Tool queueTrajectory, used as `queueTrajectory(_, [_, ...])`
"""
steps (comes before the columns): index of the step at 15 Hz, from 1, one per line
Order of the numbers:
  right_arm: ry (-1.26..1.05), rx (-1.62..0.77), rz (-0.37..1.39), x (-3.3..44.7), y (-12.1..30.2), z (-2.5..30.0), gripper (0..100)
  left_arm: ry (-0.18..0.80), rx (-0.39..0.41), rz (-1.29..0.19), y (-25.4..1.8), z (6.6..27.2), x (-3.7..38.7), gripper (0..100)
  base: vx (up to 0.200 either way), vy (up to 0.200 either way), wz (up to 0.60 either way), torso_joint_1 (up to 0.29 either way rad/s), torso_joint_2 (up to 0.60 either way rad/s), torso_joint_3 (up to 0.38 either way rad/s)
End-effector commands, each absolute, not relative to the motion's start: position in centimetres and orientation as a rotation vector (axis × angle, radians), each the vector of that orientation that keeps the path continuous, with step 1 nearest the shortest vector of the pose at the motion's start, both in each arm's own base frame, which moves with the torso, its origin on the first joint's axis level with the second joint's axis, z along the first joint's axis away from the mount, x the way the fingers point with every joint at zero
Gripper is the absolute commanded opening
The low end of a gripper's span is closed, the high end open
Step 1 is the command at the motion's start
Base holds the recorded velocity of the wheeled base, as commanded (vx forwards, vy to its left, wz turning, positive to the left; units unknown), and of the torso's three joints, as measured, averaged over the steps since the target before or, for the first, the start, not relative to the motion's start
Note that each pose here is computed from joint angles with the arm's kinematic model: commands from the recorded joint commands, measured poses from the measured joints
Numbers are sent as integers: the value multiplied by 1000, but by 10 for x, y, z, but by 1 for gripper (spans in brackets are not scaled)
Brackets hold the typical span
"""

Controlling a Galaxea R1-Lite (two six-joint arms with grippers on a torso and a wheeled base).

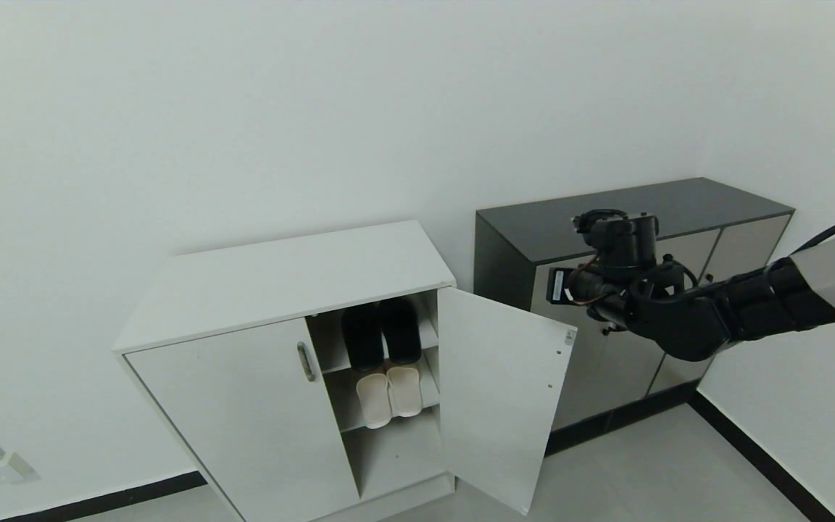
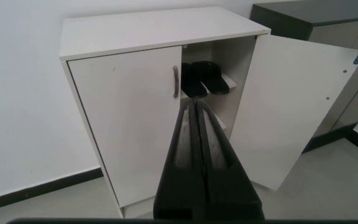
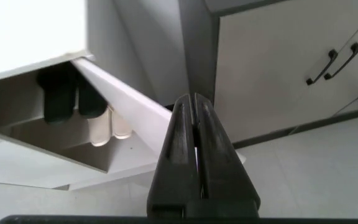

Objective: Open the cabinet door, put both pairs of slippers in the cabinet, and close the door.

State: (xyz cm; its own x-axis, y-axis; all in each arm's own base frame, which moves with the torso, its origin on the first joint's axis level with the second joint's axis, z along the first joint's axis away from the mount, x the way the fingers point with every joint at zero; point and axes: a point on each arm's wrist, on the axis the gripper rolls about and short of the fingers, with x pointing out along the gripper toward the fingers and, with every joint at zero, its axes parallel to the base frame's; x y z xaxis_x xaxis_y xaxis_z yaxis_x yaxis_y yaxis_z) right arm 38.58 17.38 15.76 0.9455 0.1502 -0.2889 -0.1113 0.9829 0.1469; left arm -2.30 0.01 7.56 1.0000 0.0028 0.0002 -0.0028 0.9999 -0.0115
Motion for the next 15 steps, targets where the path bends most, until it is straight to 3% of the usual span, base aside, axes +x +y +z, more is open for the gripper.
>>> queueTrajectory(1, [349, 121, 117, 405, 170, 131, 0, 2, -12, 3, 0, 76, -23, 0, 0, 0, 0, 0, 0, 0])
queueTrajectory(9, [407, 139, 109, 422, 169, 99, 0, 2, -12, 3, 0, 76, -23, 0, 0, 0, 0, 0, 0, 0])
queueTrajectory(15, [413, 138, 103, 424, 167, 96, 0, 2, -12, 2, 0, 76, -23, 0, 0, 0, 0, 0, 0, 0])
